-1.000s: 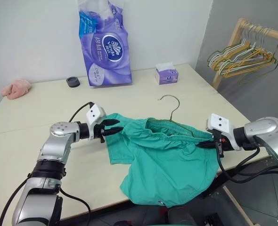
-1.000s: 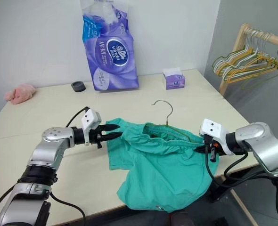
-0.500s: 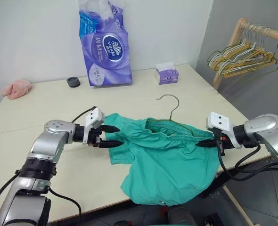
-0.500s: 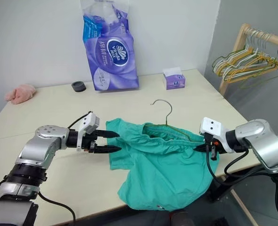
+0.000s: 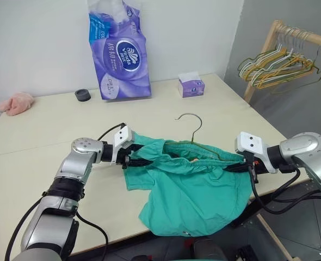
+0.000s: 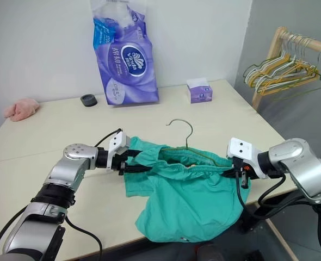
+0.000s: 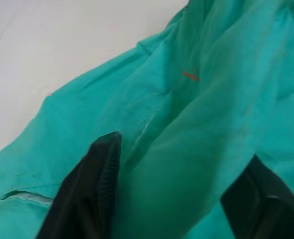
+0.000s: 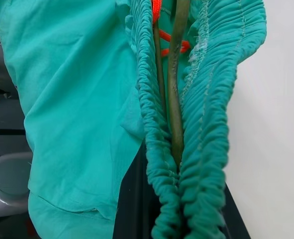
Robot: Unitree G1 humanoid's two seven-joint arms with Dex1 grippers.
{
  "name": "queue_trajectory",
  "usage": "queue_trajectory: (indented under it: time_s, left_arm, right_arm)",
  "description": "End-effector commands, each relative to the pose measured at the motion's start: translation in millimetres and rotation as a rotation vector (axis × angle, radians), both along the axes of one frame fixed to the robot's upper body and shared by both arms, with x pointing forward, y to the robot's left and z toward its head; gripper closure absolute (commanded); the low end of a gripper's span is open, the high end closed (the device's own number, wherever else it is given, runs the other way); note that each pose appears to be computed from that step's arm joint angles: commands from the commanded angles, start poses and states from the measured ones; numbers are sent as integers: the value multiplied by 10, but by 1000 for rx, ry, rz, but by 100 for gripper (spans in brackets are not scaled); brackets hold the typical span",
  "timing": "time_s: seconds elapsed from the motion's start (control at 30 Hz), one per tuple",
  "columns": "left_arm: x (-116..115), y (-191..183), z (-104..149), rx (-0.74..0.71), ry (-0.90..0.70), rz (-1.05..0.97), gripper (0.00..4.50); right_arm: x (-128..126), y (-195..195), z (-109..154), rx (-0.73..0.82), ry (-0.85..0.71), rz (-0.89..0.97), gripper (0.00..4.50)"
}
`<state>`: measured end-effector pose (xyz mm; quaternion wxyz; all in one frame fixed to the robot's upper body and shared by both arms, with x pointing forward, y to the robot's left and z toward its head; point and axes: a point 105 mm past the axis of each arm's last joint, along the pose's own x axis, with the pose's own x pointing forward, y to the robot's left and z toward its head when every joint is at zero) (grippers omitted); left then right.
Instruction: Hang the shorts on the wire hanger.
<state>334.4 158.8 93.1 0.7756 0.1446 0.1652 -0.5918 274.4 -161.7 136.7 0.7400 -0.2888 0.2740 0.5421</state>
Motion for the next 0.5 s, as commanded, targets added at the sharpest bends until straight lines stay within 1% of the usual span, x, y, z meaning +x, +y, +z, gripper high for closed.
queue_trajectory:
  time_s: [0.03,0.1,0.2,0.23,0.4,0.5]
  left_arm:
    - [15,13,110,-1,-37,-9,293]
    - [18,38,89,22,-41,-8,354]
    - [75,38,96,4,-54,31,442]
    - [117,23,113,-18,-61,57,449]
    - [282,-3,209,-103,-109,157,449]
    - [358,19,228,-113,-133,203,449]
  right_arm:
    - [-6,9,88,-3,-33,16,450]
    - [-6,9,88,-3,-32,16,450]
    - [-8,16,85,1,-31,17,450]
    - [-10,24,82,4,-29,19,450]
    - [-65,24,45,-2,-12,28,450]
    - [-109,-9,10,-20,-1,32,450]
